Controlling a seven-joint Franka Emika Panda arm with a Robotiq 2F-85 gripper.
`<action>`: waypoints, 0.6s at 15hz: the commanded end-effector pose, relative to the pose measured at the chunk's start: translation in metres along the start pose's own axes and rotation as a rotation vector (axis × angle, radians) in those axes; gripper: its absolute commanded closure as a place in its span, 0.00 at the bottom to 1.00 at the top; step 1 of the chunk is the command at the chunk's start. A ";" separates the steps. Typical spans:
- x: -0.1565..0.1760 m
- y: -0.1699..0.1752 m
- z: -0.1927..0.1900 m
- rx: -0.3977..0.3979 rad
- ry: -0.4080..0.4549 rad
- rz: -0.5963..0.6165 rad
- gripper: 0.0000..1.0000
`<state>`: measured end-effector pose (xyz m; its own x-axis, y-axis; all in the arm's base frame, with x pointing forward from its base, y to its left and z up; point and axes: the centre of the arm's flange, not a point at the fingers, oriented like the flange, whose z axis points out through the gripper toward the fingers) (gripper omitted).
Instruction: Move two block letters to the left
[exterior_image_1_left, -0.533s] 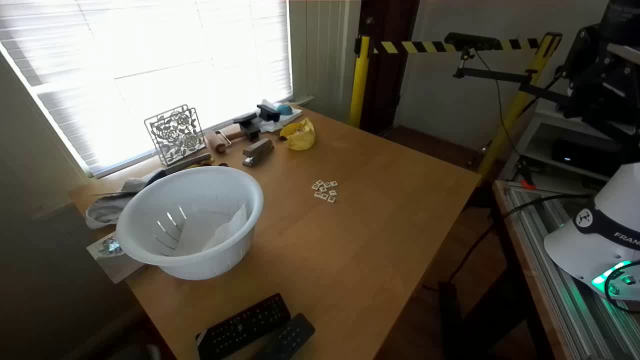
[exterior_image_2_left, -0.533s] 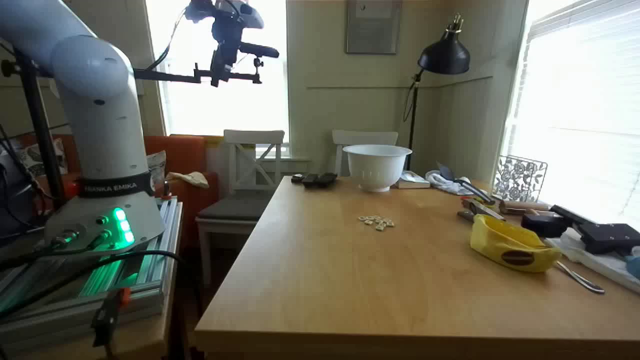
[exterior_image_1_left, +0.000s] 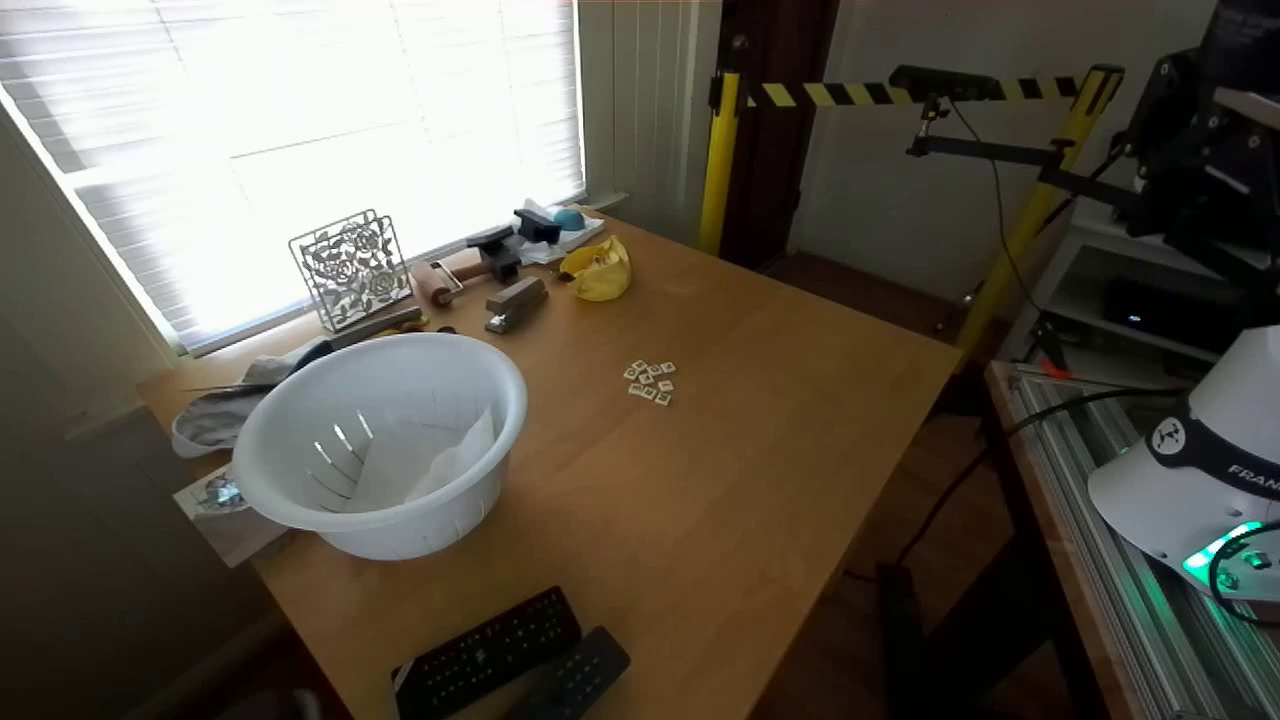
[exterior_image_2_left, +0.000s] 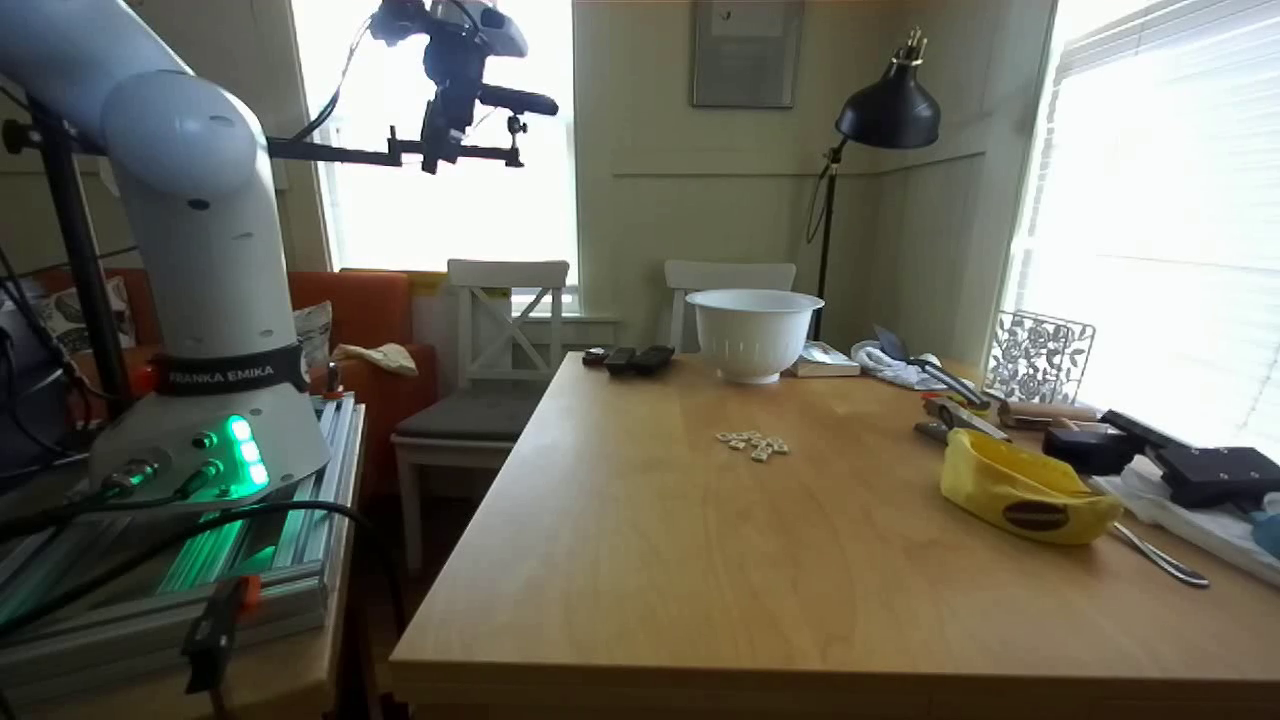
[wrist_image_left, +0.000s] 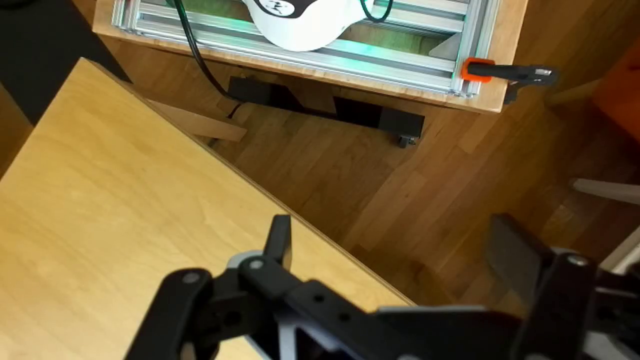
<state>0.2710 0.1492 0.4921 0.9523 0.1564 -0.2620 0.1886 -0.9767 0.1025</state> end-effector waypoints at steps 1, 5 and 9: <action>0.020 0.016 0.005 0.014 -0.003 0.090 0.00; 0.054 0.058 0.017 0.080 0.033 0.202 0.00; 0.093 0.092 0.034 0.128 0.105 0.274 0.00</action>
<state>0.3397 0.0831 0.4639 0.9825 -0.0664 -0.1741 -0.0605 -0.9974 0.0387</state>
